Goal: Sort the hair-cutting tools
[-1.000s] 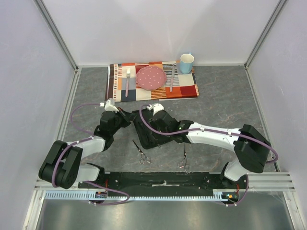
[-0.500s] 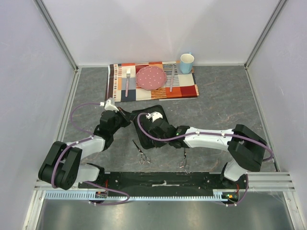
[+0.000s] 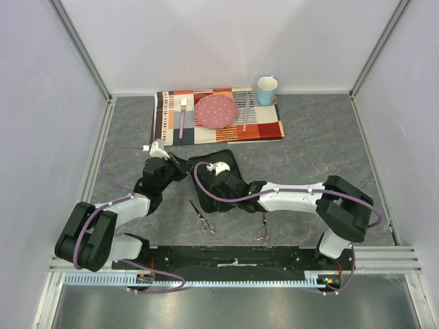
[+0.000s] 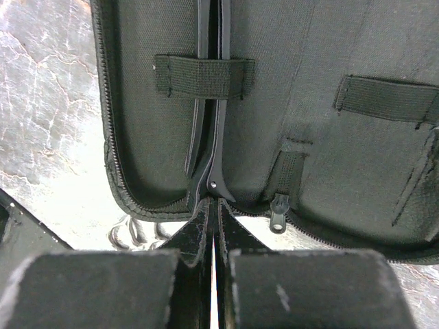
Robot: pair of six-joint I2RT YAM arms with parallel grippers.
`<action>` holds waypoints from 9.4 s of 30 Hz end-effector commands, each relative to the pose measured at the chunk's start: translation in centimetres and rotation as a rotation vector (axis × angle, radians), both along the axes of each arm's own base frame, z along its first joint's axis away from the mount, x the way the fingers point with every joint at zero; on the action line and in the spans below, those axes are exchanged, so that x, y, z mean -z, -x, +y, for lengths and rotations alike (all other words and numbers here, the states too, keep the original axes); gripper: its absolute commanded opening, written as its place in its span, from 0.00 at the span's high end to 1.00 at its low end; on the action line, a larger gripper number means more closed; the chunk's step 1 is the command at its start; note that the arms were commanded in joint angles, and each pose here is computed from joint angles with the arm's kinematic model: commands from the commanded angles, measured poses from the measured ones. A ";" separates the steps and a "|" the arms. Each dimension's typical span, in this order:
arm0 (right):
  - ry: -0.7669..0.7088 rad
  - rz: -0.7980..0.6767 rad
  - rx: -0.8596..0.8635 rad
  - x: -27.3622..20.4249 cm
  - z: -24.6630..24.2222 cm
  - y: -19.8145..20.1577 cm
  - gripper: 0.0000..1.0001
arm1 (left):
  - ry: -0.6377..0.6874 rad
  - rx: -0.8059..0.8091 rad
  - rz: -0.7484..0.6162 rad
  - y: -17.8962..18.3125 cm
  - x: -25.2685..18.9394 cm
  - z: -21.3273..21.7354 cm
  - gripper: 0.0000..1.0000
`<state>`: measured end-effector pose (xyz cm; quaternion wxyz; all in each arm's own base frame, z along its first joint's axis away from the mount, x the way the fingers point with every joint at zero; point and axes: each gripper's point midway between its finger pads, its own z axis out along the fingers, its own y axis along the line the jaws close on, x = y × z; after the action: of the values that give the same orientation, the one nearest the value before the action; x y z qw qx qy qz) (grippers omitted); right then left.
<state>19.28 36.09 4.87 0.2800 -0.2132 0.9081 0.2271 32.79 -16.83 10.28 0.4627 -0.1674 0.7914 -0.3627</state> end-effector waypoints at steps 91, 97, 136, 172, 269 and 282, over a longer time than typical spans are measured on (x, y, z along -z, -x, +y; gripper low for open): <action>0.278 0.113 0.516 3.0 -17.7 5.1 0.51 | -0.168 0.172 0.270 -2.5 1.5 -4.0 0.98; 0.297 0.129 0.537 3.8 -18.5 5.6 0.63 | -0.179 0.154 0.263 -2.4 1.3 -3.6 0.98; 0.351 0.032 -0.017 -1.5 -7.0 2.6 1.00 | -0.203 -0.023 0.264 1.3 0.0 -2.2 0.98; 0.387 0.075 0.017 2.3 -6.4 1.8 1.00 | -0.217 -0.041 0.252 3.2 0.5 -1.3 0.98; 0.331 -0.001 0.229 4.0 -4.9 0.0 0.84 | -0.225 -0.046 0.229 3.6 -0.5 -0.9 0.98; 0.314 -0.048 0.292 3.1 -3.5 -5.8 0.86 | -0.234 -0.003 0.236 3.9 -0.2 -1.5 0.98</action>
<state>21.43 31.81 2.09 0.2570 -0.1490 0.9539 0.0421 29.12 -16.82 9.67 0.3886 -0.1727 0.8799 -0.2119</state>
